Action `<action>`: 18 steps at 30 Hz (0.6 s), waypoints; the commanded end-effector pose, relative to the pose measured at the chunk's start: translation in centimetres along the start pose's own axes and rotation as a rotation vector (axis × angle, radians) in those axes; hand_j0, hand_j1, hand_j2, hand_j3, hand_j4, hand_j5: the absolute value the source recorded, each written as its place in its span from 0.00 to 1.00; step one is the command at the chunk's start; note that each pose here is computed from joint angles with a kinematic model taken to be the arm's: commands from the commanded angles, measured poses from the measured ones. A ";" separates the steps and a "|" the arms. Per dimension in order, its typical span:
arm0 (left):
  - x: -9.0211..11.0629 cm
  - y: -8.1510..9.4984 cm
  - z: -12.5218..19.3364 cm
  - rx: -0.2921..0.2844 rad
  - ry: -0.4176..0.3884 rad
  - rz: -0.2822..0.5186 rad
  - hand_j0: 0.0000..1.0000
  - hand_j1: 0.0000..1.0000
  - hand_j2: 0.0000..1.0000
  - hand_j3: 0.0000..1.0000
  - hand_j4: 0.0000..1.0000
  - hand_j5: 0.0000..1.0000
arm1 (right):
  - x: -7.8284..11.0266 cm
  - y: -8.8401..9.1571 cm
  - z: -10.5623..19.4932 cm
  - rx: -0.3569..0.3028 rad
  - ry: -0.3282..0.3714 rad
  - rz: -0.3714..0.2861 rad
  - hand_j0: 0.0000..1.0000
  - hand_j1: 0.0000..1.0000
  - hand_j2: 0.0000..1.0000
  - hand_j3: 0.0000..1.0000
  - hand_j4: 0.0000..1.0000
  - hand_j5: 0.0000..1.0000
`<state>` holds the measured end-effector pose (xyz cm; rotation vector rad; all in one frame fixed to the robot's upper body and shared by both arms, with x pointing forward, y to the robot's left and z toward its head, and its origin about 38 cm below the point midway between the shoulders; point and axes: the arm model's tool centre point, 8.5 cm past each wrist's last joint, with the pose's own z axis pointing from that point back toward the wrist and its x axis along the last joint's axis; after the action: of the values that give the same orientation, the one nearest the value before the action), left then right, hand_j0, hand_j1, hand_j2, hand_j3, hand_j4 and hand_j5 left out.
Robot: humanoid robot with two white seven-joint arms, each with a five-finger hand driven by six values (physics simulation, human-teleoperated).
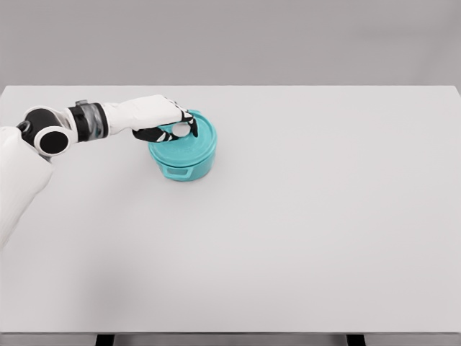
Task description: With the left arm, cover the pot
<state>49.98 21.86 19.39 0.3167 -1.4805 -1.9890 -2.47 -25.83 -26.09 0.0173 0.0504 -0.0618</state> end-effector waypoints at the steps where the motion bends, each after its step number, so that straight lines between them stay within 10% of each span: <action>1: -0.1 0.1 0.1 0.005 0.003 0.005 0.62 0.62 0.62 0.62 0.62 0.62 | 0.0 0.0 0.0 0.000 0.001 0.000 1.00 1.00 1.00 1.00 1.00 1.00; 18: 0.0 0.3 0.1 0.008 -0.001 0.003 0.66 0.66 0.66 0.66 0.66 0.66 | 0.0 0.0 0.0 0.000 0.001 0.000 1.00 1.00 1.00 1.00 1.00 1.00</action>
<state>50.03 21.83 19.58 0.3201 -1.4835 -1.9902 -2.45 -25.83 -26.10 0.0172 0.0500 -0.0617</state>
